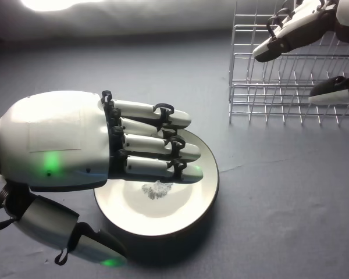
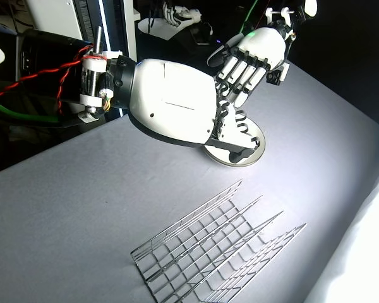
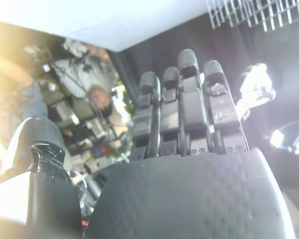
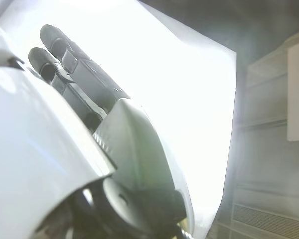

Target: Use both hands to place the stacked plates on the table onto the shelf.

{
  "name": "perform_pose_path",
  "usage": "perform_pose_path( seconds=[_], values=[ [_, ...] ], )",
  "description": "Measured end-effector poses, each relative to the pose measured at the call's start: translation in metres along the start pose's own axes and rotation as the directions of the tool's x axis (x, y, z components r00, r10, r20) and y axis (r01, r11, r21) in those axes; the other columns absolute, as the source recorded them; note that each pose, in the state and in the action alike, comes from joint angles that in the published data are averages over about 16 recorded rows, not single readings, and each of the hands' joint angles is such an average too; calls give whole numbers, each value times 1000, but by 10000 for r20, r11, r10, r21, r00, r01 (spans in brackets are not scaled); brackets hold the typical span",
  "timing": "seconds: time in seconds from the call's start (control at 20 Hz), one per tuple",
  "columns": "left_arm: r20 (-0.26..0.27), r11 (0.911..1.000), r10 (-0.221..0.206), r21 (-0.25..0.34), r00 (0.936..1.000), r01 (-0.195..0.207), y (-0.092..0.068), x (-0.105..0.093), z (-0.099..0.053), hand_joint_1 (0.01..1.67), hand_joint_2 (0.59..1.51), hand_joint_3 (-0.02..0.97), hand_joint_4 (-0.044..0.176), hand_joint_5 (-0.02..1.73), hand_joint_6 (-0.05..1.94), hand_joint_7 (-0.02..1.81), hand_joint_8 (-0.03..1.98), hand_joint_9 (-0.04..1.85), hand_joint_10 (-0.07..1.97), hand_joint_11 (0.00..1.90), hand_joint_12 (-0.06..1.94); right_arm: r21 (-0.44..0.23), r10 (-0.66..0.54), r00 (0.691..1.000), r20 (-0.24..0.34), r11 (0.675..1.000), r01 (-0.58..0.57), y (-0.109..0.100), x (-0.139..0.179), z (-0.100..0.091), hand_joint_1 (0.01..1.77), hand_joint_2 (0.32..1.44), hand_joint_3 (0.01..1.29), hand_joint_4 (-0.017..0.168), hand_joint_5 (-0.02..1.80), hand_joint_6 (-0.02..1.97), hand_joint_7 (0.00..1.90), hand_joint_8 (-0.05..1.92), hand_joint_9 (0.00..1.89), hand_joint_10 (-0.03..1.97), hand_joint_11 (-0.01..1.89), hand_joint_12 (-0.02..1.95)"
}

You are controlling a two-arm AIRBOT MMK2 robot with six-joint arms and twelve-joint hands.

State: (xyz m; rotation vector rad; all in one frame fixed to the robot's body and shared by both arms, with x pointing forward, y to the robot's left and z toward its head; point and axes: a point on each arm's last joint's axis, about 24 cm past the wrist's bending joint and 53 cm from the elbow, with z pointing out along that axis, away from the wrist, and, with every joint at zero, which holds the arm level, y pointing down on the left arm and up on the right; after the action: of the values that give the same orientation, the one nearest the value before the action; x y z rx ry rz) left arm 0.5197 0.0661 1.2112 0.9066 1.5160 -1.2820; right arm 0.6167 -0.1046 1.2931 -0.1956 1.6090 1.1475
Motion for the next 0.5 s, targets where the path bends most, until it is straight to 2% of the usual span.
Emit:
perform_pose_path(
  seconds=[0.4, 0.5],
  values=[
    [-76, 10000, 67, 27, 9999, -66, -1, -4, -3, 37, 1135, 40, 7, 113, 3, 86, -1, 98, 2, 49, 66, -23, -73, 10000, -8, 10000, 73, 1, 0, 0, 296, 1334, 23, -6, 331, 32, 368, 22, 307, 115, 19, 1058],
    [-114, 9999, 74, 101, 9999, -73, -1, -6, -4, 32, 1139, 40, 7, 97, 3, 70, -1, 65, -1, 36, 66, -36, -103, 9999, -8, 9999, 103, 1, 0, 0, 182, 1366, 23, -6, 296, 29, 334, 19, 286, 89, 15, 1012]
  ],
)
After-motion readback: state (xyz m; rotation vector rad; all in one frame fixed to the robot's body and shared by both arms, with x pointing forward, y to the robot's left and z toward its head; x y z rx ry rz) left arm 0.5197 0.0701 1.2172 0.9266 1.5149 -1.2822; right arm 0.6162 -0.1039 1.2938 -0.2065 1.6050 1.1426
